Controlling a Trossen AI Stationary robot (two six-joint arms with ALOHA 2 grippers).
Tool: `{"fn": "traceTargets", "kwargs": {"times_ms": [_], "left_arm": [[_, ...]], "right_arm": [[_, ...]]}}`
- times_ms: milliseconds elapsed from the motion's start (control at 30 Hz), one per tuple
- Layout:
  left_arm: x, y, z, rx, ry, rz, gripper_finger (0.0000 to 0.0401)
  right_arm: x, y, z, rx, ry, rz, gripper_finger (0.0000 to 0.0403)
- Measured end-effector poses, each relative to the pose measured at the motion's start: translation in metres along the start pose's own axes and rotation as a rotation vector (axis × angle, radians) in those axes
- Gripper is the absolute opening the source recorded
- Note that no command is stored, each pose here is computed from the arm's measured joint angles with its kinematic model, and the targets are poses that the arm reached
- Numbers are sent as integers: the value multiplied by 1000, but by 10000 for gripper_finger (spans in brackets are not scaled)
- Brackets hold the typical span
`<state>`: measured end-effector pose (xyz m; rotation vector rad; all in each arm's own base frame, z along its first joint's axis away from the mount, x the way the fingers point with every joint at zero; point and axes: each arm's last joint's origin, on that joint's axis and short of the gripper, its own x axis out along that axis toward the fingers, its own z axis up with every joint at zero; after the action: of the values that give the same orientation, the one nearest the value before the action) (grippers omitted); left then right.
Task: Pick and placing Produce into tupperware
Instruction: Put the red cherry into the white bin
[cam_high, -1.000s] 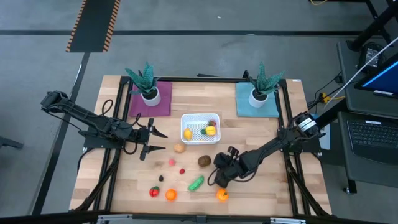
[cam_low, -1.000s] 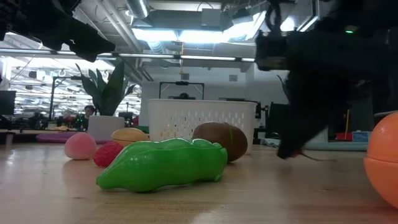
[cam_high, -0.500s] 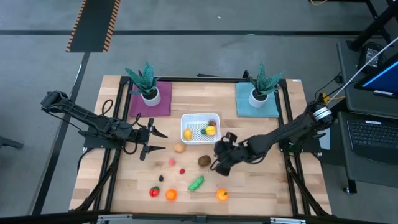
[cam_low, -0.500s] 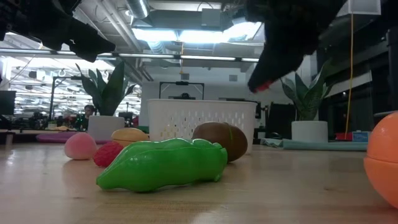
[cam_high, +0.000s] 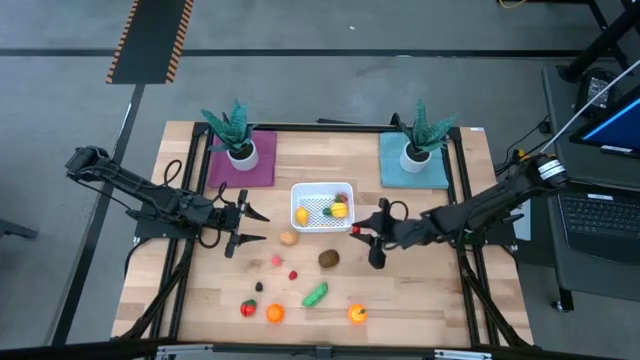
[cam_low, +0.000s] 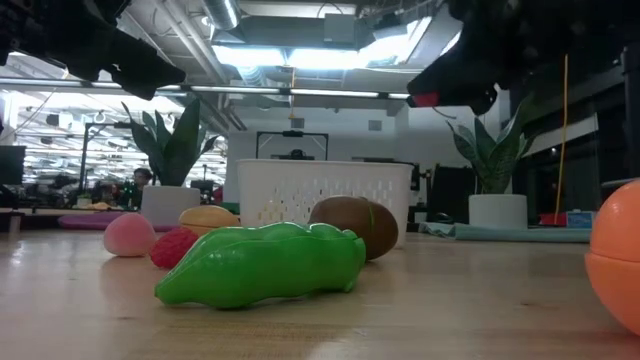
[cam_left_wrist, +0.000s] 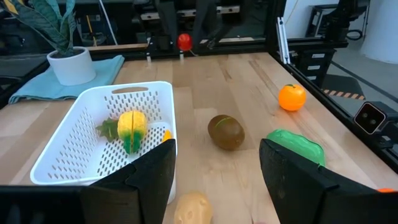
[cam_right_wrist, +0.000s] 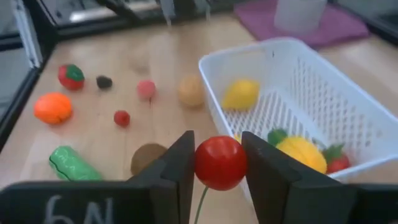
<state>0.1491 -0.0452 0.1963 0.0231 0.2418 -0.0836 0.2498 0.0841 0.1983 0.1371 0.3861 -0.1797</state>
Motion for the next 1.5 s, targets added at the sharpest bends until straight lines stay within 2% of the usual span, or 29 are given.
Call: {"fn": "traceTargets", "kwargs": {"times_ms": [200, 467, 733, 867, 1067, 1267, 1500], "left_arm": [[0, 0, 0, 0, -2, 0, 224], [0, 2, 0, 5, -6, 49, 224], [0, 2, 0, 1, -6, 49, 224], [0, 2, 0, 0, -6, 49, 224], [0, 2, 0, 0, -6, 50, 224], [0, 2, 0, 1, -6, 51, 224], [0, 2, 0, 6, -6, 51, 224]], "right_arm": [[-2, -9, -9, -58, -130, 27, 118], [-5, -9, -3, -150, -240, 44, 118], [-3, -13, 1, -148, -263, 36, 118], [-3, -14, 5, -153, -289, 76, 118], [2, -22, 7, -142, -295, 49, 118], [10, -34, 9, -124, -307, 3, 118], [28, -51, 10, -109, -358, 54, 118]]}}
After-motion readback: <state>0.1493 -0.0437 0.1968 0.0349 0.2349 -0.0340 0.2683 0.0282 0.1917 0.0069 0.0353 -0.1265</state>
